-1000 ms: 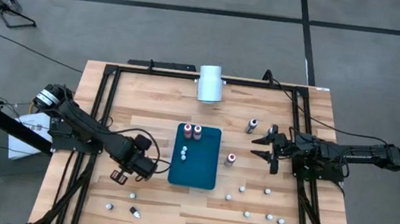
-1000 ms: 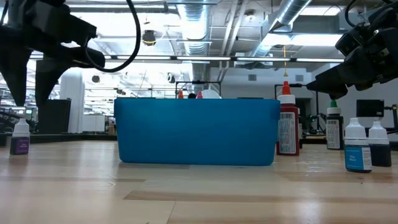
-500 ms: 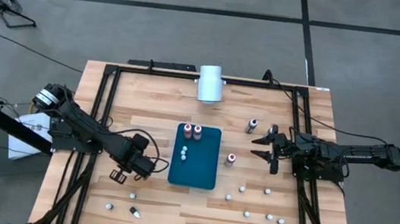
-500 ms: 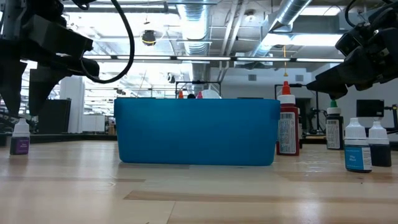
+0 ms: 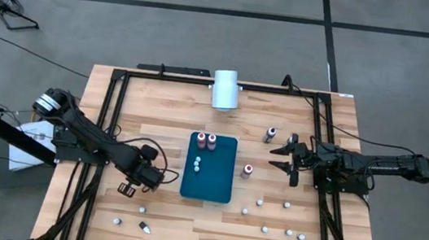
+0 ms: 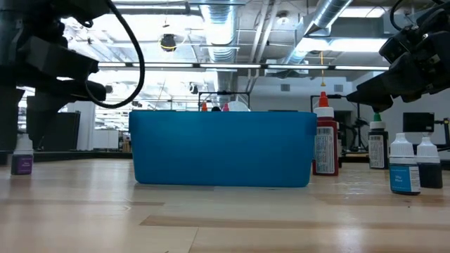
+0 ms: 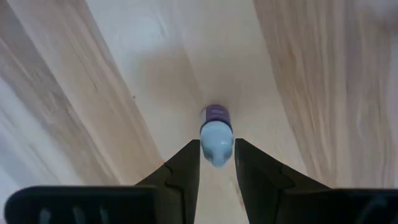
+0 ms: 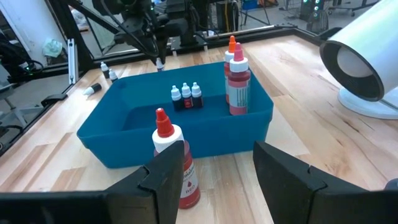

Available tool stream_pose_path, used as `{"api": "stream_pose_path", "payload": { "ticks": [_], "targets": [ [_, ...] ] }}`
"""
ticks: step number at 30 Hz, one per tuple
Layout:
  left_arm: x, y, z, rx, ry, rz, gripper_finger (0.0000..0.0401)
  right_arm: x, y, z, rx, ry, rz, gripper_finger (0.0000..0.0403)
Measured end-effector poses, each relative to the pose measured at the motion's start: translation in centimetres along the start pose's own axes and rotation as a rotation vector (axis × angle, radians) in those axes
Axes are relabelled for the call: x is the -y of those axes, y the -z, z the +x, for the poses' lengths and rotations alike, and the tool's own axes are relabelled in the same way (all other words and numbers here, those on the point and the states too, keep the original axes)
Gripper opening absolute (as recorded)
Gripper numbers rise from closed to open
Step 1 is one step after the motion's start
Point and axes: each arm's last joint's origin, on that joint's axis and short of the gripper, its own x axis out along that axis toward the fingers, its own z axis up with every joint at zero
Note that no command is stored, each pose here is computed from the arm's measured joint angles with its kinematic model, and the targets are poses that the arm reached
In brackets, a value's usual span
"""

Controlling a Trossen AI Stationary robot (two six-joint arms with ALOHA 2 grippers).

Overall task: Pick & Place food coloring
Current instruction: Put the small purple food coloring bottle into the blue bin

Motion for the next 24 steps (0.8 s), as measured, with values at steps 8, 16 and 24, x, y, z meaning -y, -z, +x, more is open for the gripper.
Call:
{"api": "stream_pose_path", "payload": {
  "ticks": [8,16,24],
  "targets": [
    [-0.05,0.13,0.46,0.037,-0.015,-0.004,0.0093,0.00,0.00,0.00,0.000,0.000,0.000,0.0184],
    [-0.22,-0.30,0.44,0.083,-0.049,0.008,0.0086,0.00,0.00,0.00,0.000,0.000,0.000,0.0184],
    [-0.71,-0.83,0.40,0.131,-0.044,-0.017,0.0048,0.00,0.00,0.00,0.000,0.000,0.000,0.0184]
  ]
}}
